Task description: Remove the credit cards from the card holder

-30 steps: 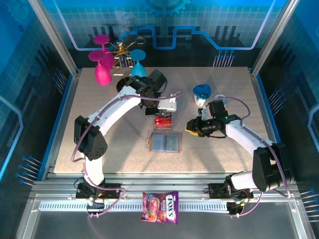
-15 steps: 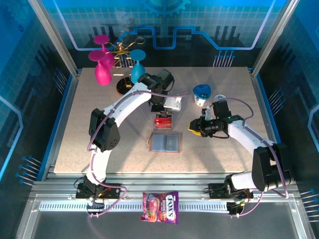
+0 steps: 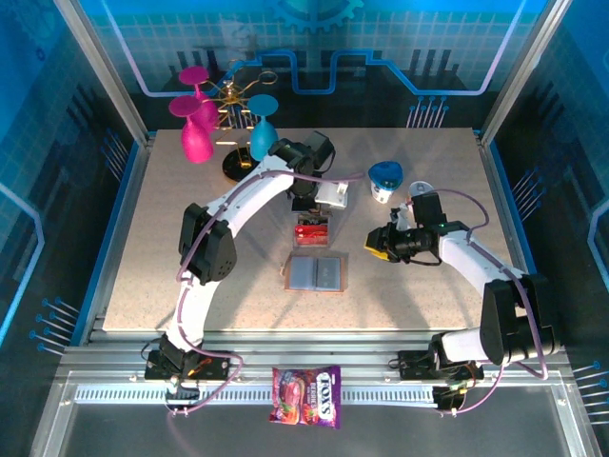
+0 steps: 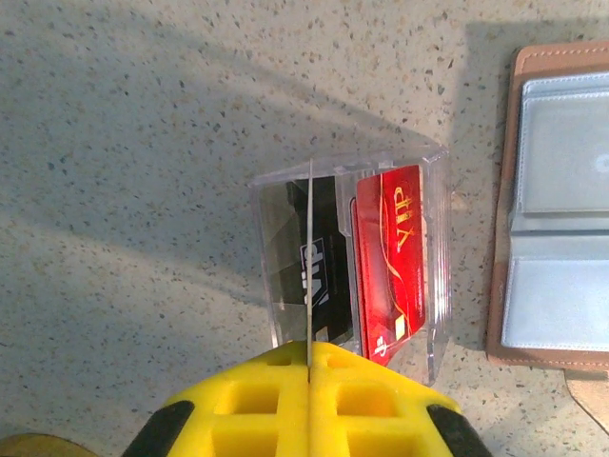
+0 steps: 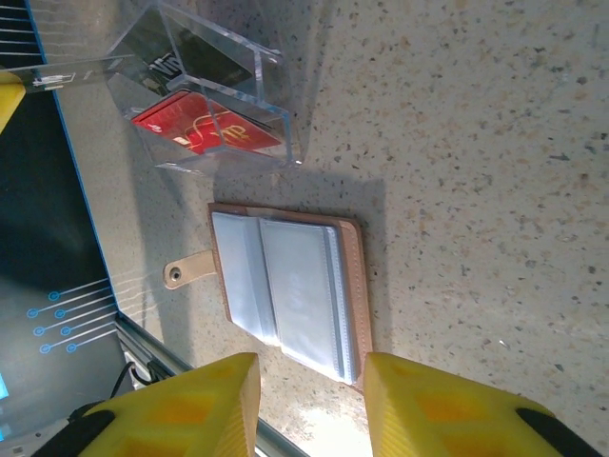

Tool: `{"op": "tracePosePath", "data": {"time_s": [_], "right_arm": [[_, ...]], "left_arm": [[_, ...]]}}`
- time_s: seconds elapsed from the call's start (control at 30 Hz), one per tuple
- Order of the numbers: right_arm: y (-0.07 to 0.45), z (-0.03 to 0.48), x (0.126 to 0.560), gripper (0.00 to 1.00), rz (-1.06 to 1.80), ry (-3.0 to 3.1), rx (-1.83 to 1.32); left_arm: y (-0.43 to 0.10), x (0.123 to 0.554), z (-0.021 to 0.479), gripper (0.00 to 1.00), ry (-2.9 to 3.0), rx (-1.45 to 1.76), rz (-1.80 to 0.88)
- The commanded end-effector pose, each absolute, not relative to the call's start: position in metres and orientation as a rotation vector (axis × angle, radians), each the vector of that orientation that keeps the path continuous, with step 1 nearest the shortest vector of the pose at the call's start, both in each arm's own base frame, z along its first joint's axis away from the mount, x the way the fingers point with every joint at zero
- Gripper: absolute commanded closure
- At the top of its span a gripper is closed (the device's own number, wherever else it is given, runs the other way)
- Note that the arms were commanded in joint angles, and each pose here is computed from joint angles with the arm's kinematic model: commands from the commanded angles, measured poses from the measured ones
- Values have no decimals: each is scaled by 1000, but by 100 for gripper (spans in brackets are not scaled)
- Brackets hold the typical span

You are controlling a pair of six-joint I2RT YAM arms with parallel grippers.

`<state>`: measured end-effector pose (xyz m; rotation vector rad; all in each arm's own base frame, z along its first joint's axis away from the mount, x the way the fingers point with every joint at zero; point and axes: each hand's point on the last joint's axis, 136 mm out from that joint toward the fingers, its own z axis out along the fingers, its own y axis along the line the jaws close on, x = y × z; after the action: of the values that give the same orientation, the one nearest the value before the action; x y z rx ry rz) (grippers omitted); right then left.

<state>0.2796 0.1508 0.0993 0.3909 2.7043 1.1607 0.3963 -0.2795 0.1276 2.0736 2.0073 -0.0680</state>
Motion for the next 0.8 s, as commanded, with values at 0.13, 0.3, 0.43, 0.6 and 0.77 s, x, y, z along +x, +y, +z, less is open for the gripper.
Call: {"op": "tracePosePath", "data": {"time_s": [0.13, 0.3, 0.43, 0.6, 0.77], "right_arm": [[147, 98, 270, 64, 1178, 2715, 399], [147, 98, 270, 64, 1178, 2712, 404], [146, 98, 269, 64, 1175, 2712, 405], [146, 98, 269, 64, 1176, 2712, 406], [146, 98, 270, 64, 1178, 2709, 405]], "left_arm": [[-274, 391, 113, 100, 2049, 2131, -98], [-272, 390, 106, 100, 2067, 2145, -97], [-271, 390, 101, 100, 2080, 2148, -93], [-269, 392, 97, 98, 2099, 2141, -82], [-271, 393, 101, 81, 2096, 2119, -87]]}}
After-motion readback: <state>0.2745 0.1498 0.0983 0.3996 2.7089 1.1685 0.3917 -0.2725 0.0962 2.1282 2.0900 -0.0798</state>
